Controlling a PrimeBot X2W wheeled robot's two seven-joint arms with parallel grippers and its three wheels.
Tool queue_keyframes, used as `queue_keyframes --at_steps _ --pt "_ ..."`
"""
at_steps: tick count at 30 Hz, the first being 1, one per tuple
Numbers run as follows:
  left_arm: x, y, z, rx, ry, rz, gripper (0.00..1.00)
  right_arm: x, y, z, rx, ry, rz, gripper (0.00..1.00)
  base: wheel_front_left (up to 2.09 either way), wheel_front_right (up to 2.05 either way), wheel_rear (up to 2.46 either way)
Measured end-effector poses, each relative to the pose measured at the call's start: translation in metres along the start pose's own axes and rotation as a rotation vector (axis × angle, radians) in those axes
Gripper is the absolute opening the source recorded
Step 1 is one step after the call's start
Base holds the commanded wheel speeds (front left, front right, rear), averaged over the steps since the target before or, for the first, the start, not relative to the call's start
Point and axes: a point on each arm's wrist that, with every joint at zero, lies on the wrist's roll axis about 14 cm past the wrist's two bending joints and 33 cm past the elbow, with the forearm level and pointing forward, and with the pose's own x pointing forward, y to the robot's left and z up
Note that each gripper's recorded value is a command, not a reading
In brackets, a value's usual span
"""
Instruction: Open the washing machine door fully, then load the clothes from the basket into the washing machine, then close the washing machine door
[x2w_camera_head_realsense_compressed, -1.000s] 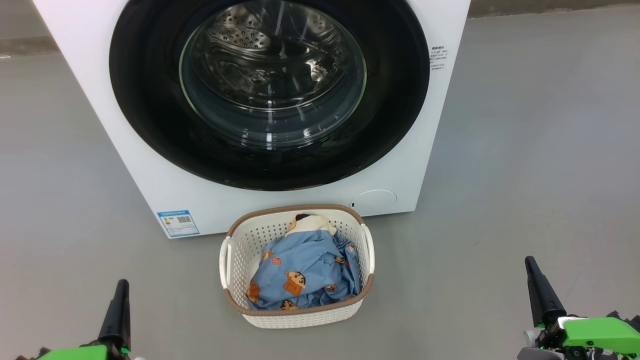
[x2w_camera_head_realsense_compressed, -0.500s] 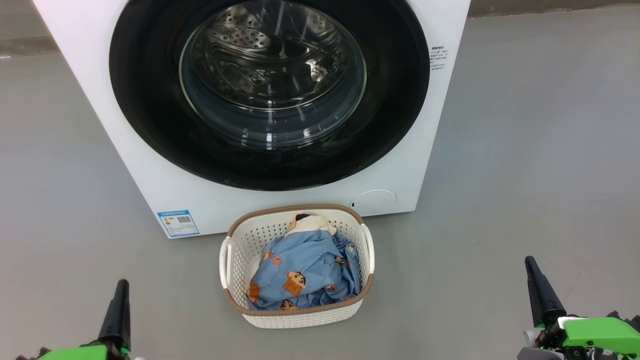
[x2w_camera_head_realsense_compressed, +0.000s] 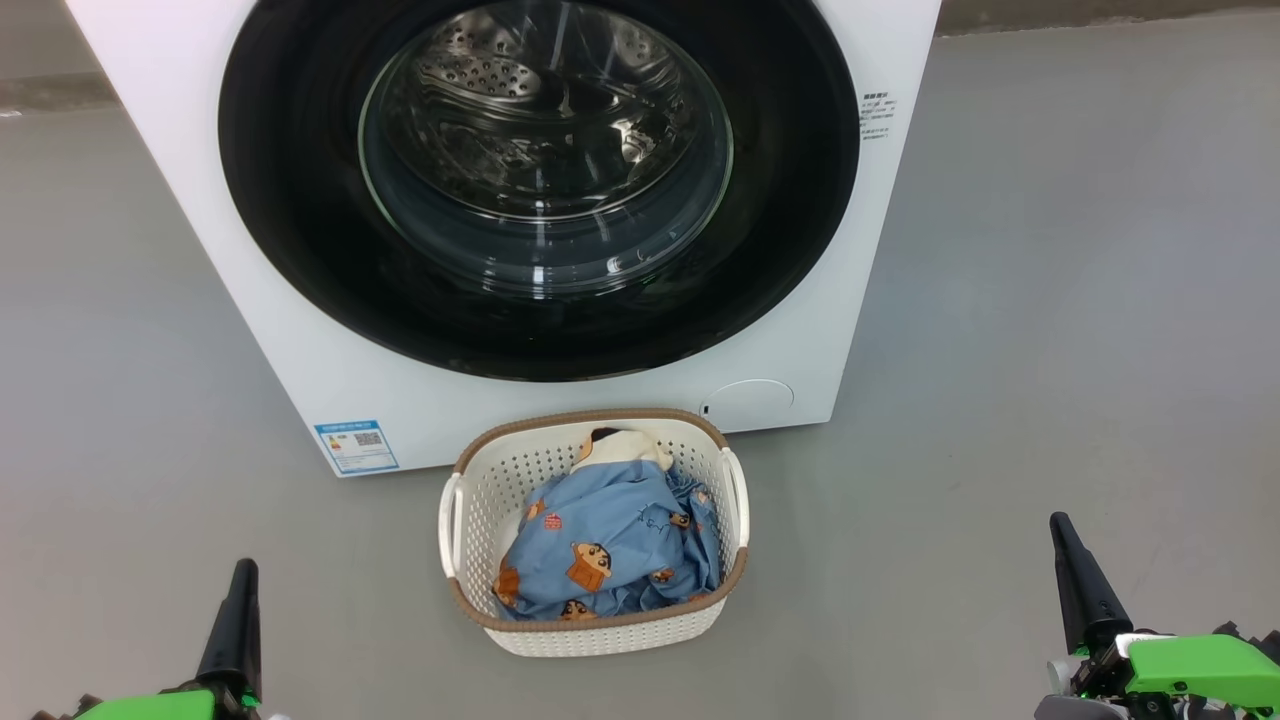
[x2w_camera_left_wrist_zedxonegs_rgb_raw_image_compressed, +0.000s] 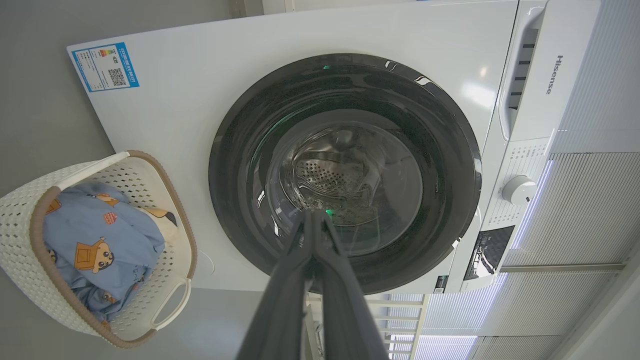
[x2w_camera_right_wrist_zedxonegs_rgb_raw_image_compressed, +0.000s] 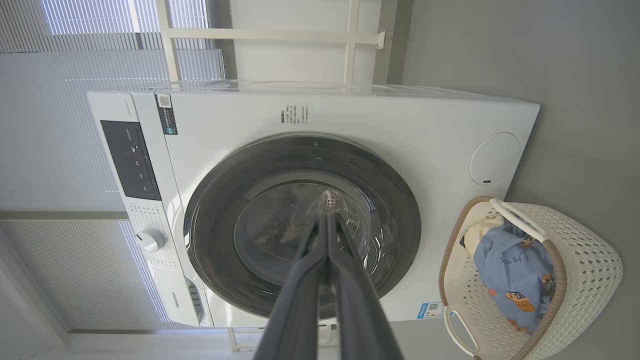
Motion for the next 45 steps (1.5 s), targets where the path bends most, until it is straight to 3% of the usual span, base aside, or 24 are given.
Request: queue_keyframes --at_steps 45 --pt "0.0 0.0 0.0 0.0 0.0 0.0 0.0 0.0 0.0 0.0 0.0 0.0 0.0 0.0 0.0 0.0 0.0"
